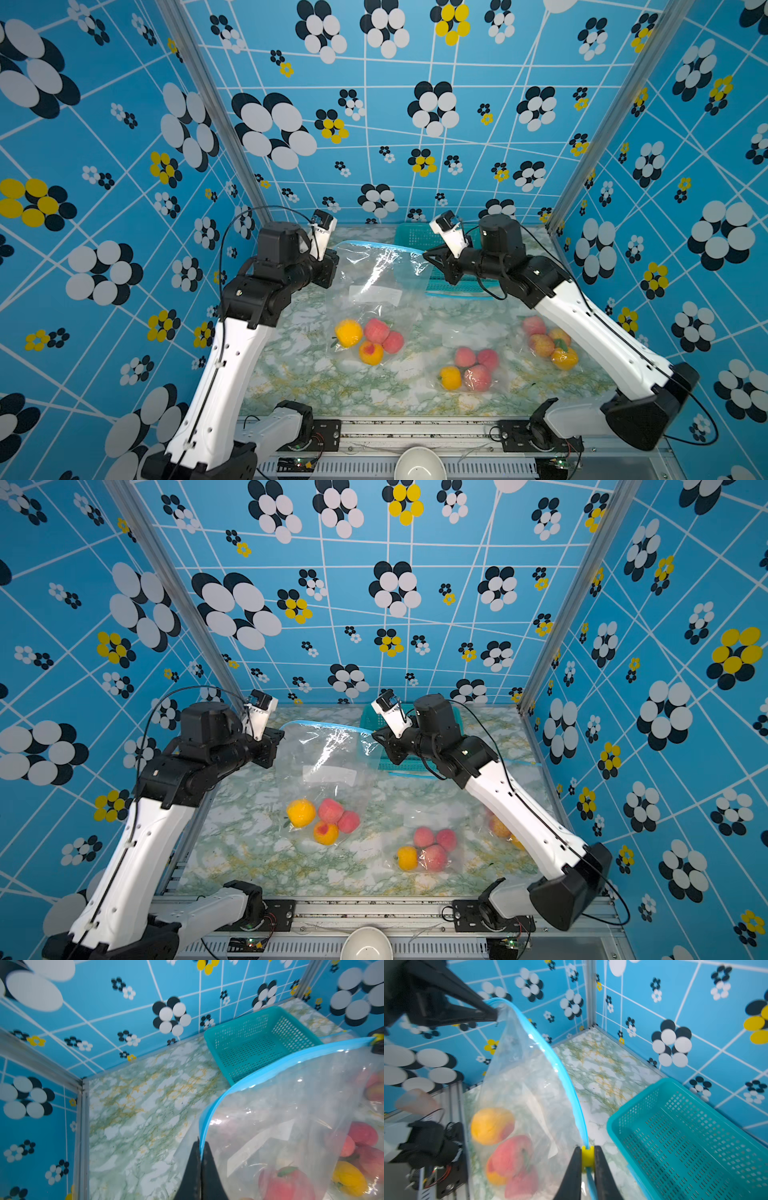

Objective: Place the peach in a zip-top bag and seal the zipper
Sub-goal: Place the zipper food storage bag at the center of the board.

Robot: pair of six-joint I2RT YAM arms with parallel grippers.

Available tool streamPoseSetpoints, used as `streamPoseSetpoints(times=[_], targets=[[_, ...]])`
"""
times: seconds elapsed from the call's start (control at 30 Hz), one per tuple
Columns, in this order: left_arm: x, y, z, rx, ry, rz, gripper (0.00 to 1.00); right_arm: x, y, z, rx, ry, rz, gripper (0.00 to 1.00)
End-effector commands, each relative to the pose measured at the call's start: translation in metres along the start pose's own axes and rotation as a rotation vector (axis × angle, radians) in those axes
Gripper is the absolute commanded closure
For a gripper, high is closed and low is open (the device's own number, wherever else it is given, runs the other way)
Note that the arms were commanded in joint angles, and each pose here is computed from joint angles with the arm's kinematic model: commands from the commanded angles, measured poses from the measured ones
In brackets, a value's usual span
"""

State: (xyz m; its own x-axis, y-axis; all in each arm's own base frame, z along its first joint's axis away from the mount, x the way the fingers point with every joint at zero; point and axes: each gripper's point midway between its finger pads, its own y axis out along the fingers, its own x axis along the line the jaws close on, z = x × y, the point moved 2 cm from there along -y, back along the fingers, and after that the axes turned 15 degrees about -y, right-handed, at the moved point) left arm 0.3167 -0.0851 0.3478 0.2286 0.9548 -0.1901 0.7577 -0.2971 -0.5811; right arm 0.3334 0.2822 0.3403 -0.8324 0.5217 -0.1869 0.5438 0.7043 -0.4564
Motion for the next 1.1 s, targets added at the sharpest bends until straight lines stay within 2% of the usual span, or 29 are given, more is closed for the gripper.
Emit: streamPoseSetpoints(times=[0.0,0.17,0.33,0.57,0.87,0.97,1.07], targets=[[0.044,0.072,0.039,0.184,-0.144,-0.136,1.0,-0.019,0.064,0.048,0.168,0.132,0.024,0.86],[0.07,0.129,0.053,0.25,-0.155,-0.232,1.0,-0.046,0.13,0.072,0.276,0.186,0.092,0.84],[0.085,0.155,0.059,0.3,-0.11,-0.289,1.0,-0.056,0.148,0.086,0.338,0.179,0.131,0.81],[0.069,0.174,0.092,0.402,-0.118,-0.221,1.0,-0.042,0.135,0.111,0.428,0.175,0.095,0.79],[0.025,0.148,0.124,0.409,-0.169,-0.081,1.0,0.002,0.087,0.129,0.455,0.214,0.03,0.79],[0.023,0.141,0.127,0.396,-0.185,-0.079,1.0,0.01,0.084,0.135,0.436,0.238,0.022,0.77],[0.026,0.14,0.129,0.404,-0.188,-0.099,1.0,0.007,0.089,0.141,0.47,0.251,0.042,0.79]])
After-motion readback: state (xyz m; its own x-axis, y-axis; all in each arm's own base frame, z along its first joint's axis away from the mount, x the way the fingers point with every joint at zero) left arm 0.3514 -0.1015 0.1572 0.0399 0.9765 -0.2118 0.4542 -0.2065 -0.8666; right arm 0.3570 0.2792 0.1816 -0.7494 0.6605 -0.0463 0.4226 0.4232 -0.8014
